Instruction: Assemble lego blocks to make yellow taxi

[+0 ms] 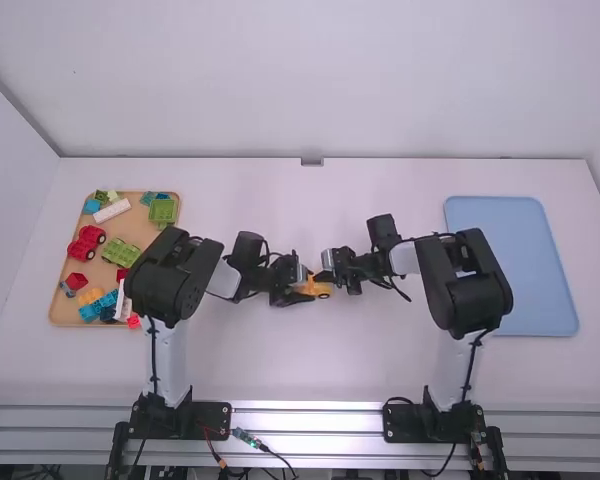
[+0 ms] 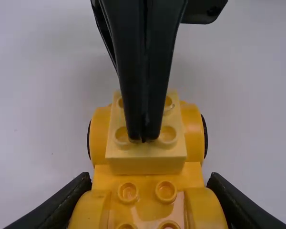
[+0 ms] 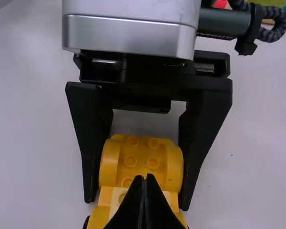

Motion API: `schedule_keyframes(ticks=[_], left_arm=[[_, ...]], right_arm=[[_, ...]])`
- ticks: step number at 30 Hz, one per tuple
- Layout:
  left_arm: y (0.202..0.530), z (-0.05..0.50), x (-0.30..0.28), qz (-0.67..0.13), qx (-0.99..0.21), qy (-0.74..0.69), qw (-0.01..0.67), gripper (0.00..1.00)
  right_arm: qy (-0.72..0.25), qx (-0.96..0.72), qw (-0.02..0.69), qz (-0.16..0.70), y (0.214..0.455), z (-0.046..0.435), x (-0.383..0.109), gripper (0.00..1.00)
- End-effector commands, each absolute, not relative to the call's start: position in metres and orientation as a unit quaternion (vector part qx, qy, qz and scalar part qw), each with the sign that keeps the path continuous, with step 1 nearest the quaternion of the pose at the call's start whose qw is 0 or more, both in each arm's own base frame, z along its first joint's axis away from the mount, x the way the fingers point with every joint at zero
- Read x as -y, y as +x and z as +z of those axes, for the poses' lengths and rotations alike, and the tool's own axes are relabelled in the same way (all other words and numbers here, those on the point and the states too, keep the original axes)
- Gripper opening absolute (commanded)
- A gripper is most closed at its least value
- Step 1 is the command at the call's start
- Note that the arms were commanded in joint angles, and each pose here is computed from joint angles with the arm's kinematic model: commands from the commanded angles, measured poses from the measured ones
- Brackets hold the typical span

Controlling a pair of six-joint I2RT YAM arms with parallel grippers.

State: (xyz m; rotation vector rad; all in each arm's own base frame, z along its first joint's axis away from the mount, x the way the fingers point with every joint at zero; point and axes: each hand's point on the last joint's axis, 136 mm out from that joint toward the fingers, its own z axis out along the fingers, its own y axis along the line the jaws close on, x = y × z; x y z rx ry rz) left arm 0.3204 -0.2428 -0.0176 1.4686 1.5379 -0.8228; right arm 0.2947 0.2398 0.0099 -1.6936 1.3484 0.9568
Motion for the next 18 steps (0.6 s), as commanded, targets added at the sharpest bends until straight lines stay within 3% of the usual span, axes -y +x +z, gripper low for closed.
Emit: schedule_keyframes(ticks=[1,10,18], left_arm=[[0.317,-0.054,0.226,-0.289,-0.669,0.573,0.375,0.06],[0.32,-0.052,0.226,-0.287,-0.667,0.573,0.38,0.04],[0.327,-0.05,0.226,-0.276,-0.672,0.567,0.388,0.03]], right_arm=[[-0.669,-0.568,0.323,0.355,0.281,-0.02,-0.23,0.0],[-0.643,-0.583,0.311,0.387,0.284,-0.046,-0.222,0.0],[-0.659,-0.536,0.319,0.421,0.272,-0.031,-0.203,0.0]])
